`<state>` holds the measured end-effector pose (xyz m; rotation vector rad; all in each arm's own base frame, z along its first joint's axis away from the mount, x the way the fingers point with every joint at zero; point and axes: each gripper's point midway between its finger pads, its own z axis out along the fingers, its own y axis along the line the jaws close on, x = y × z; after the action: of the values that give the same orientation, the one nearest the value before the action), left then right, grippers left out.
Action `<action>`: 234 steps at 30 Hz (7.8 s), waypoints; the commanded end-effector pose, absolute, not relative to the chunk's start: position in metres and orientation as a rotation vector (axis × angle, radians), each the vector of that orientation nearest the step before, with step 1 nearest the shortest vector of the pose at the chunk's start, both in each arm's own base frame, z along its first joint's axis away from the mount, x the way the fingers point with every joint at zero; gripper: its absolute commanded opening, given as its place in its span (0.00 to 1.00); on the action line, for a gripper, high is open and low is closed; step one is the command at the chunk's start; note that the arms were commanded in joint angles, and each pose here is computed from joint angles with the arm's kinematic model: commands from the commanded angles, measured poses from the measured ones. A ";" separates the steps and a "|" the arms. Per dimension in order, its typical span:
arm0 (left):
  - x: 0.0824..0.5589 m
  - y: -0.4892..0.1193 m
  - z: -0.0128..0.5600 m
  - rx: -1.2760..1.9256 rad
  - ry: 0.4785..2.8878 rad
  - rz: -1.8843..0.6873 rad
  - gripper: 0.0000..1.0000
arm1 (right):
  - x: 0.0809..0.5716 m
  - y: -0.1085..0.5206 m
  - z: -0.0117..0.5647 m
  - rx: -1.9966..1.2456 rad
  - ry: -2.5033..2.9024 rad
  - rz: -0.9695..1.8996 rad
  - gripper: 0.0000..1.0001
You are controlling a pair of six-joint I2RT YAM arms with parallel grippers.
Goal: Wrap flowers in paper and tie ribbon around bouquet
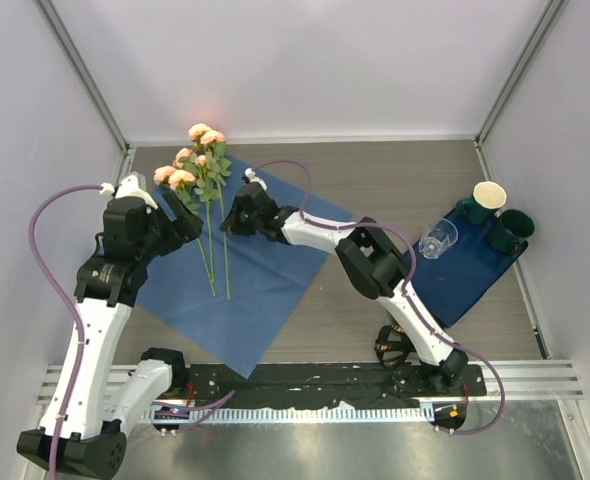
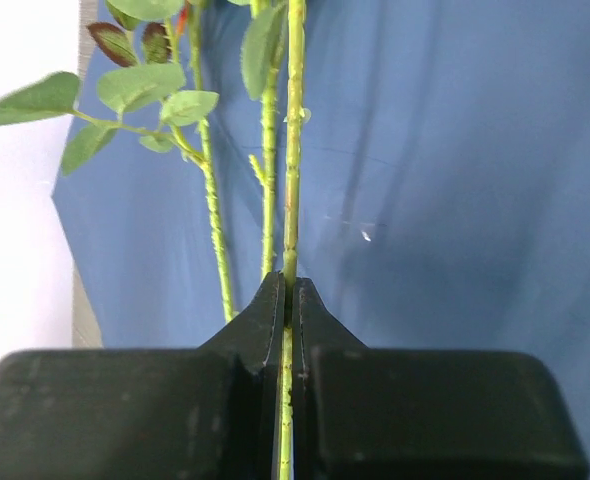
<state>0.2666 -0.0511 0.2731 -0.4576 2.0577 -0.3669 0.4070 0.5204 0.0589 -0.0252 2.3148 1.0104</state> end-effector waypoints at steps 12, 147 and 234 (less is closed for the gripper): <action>0.272 -0.074 0.252 -0.435 2.096 -0.508 0.82 | 0.428 0.564 0.107 0.027 2.164 1.206 0.02; 0.363 -0.035 -0.009 -1.108 2.672 -0.129 0.12 | 0.343 0.202 0.038 0.662 2.009 1.120 0.00; 0.404 -0.113 0.055 -0.390 2.730 -0.012 0.01 | 0.282 0.300 0.080 -0.257 2.361 0.803 0.47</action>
<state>0.4057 -0.1107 0.0271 -0.3575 2.7999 0.0192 0.2768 0.2919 0.0671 -0.2617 2.4149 0.7511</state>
